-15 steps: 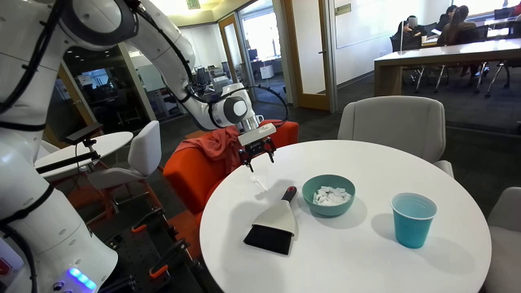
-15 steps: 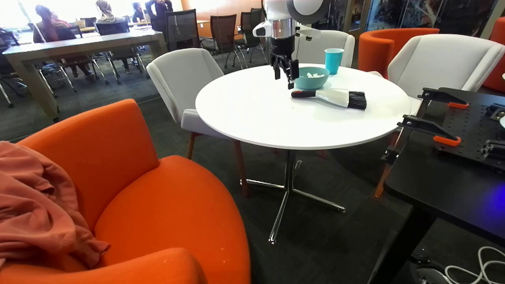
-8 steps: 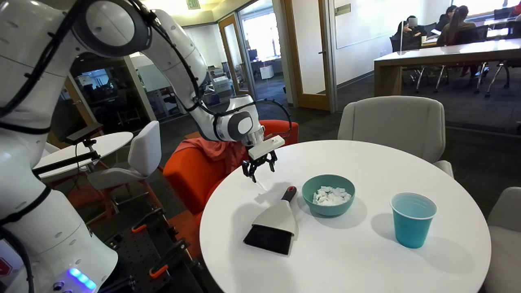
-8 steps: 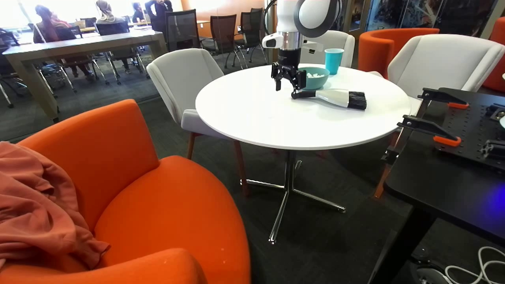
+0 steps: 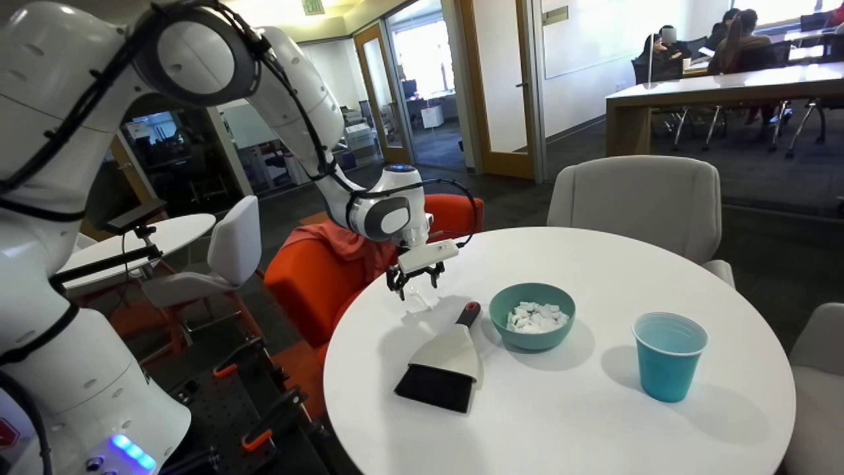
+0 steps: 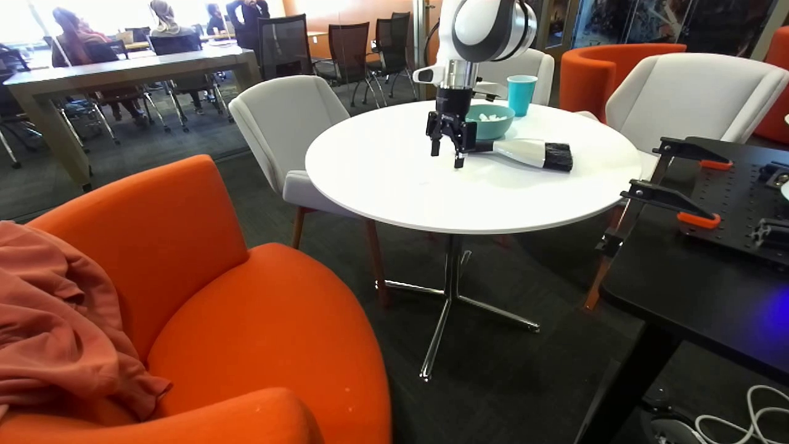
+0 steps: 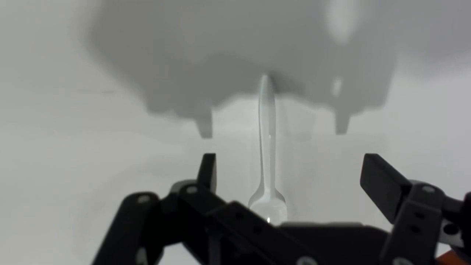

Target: Pour the contents of the cup into the bowl then use the spoon to mix them

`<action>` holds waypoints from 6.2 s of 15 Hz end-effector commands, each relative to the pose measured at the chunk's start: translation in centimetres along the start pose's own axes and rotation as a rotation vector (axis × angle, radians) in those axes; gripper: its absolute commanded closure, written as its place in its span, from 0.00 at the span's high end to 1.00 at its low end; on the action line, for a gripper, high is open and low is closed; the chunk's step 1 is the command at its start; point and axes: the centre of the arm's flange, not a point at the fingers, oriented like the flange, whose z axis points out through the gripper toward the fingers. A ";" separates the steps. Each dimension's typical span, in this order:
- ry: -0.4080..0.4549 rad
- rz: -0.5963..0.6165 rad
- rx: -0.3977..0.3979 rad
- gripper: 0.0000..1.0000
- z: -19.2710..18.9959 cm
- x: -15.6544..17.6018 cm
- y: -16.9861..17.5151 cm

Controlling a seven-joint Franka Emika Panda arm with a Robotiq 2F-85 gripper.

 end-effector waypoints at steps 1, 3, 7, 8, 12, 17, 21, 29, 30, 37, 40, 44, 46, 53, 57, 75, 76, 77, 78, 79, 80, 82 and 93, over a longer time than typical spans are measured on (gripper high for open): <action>-0.016 0.064 -0.027 1.00 -0.2 0.6 0.2; -0.042 0.077 -0.035 0.99 0.0 0.6 0.4; -0.095 0.080 -0.036 0.87 0.7 0.9 0.9; -0.104 0.082 -0.039 0.77 0.8 1.1 1.0; -0.120 0.071 -0.038 0.69 1.5 1.5 1.3; -0.125 0.077 -0.028 0.52 2.7 1.0 1.5; -0.121 0.084 -0.038 0.14 2.5 0.8 1.9; -0.128 0.099 -0.088 0.05 0.9 1.3 0.6; -0.143 0.114 -0.123 0.04 0.1 1.7 0.0; -0.323 0.238 -0.423 0.05 -6.6 4.2 -1.5; -0.447 0.290 -0.526 0.05 -9.9 5.2 -1.0; -0.680 0.358 -0.571 0.04 -11.4 5.4 0.0; -0.817 0.380 -0.556 0.04 -11.5 4.7 0.4; -1.219 0.450 -0.371 0.04 -13.8 0.4 0.3; -1.310 0.453 -0.346 0.05 -13.4 -0.5 -0.4; -1.487 -0.038 -0.266 0.04 -7.0 -10.2 10.2; -1.456 -0.095 -0.247 0.04 -6.3 -10.5 10.7; -1.431 -0.150 -0.221 0.04 -5.8 -10.7 11.0; -1.412 -0.192 -0.177 0.04 -5.2 -10.7 11.1; -1.443 -0.121 -0.228 0.05 -5.6 -10.9 9.6; -1.430 -0.152 -0.205 0.05 -5.2 -11.0 9.8; -1.425 -0.172 -0.185 0.05 -5.0 -11.0 9.8; -1.355 -0.223 -0.187 0.04 -1.7 -11.3 10.4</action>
